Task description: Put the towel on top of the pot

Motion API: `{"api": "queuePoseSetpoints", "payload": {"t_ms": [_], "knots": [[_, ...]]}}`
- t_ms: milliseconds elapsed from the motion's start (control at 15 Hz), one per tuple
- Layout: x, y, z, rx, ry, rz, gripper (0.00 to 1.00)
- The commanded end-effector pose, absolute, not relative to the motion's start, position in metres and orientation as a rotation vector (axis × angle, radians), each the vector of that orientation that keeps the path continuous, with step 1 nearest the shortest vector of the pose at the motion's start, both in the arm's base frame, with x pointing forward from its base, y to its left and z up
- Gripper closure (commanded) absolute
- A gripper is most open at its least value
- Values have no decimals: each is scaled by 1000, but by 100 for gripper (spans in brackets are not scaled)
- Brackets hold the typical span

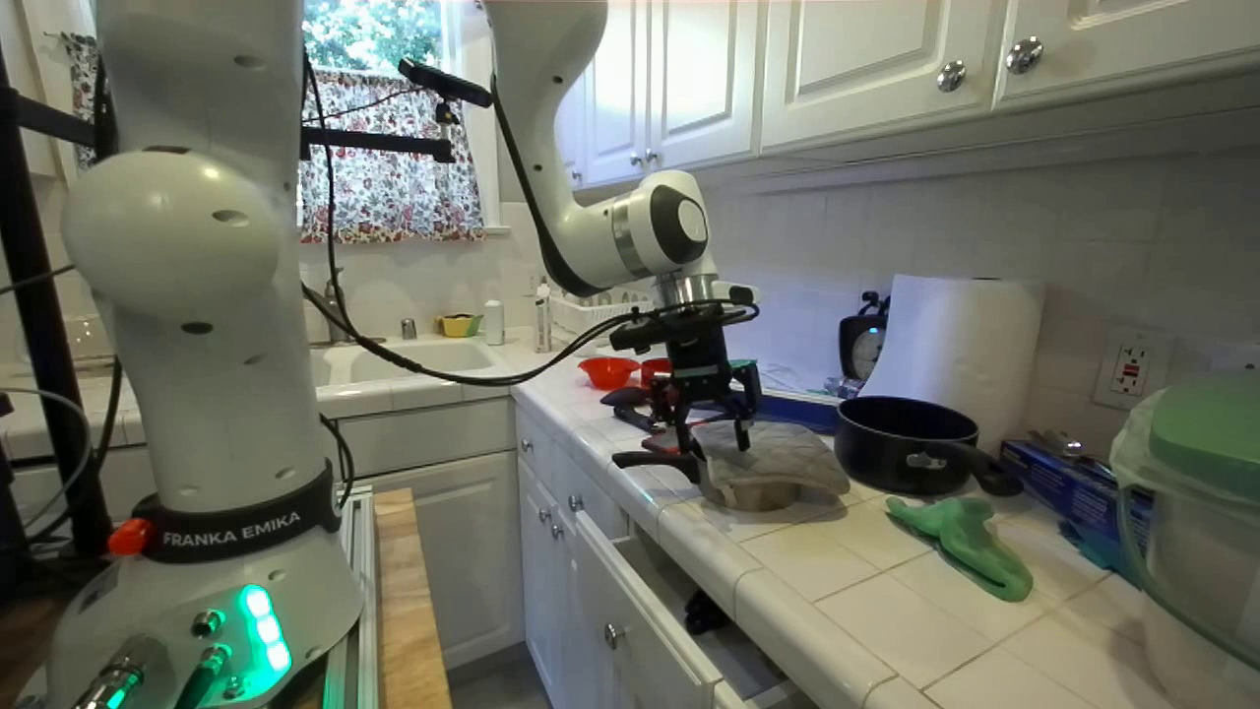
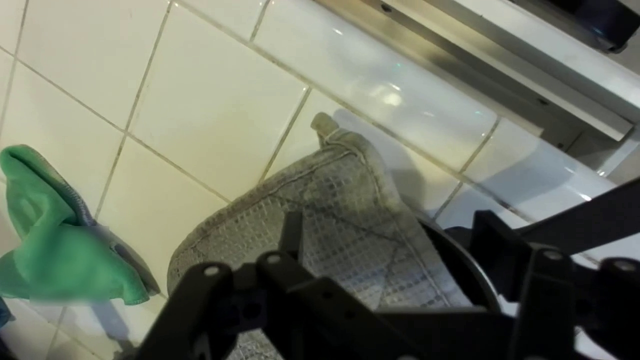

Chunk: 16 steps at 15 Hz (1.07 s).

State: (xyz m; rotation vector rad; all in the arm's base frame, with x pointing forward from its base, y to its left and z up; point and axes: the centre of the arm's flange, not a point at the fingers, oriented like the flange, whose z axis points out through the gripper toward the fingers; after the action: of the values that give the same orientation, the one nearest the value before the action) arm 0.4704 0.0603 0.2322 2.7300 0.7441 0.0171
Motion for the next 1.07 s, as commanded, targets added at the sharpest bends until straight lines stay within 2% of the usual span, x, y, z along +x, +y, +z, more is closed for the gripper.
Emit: {"api": "queuePoseSetpoints", "payload": {"t_ms": [0, 67, 133, 533, 600, 667, 733, 867, 1000], "knots": [[475, 63, 224, 2699, 798, 24, 37], [475, 63, 224, 2698, 801, 22, 39], [475, 63, 222, 2695, 804, 13, 45], [473, 64, 221, 2693, 806, 11, 89], [473, 64, 220, 2693, 805, 10, 91], [473, 64, 221, 2692, 805, 10, 83], [474, 64, 221, 2692, 805, 10, 57], [474, 65, 222, 2693, 807, 11, 56], [474, 66, 222, 2695, 811, 11, 86]]}}
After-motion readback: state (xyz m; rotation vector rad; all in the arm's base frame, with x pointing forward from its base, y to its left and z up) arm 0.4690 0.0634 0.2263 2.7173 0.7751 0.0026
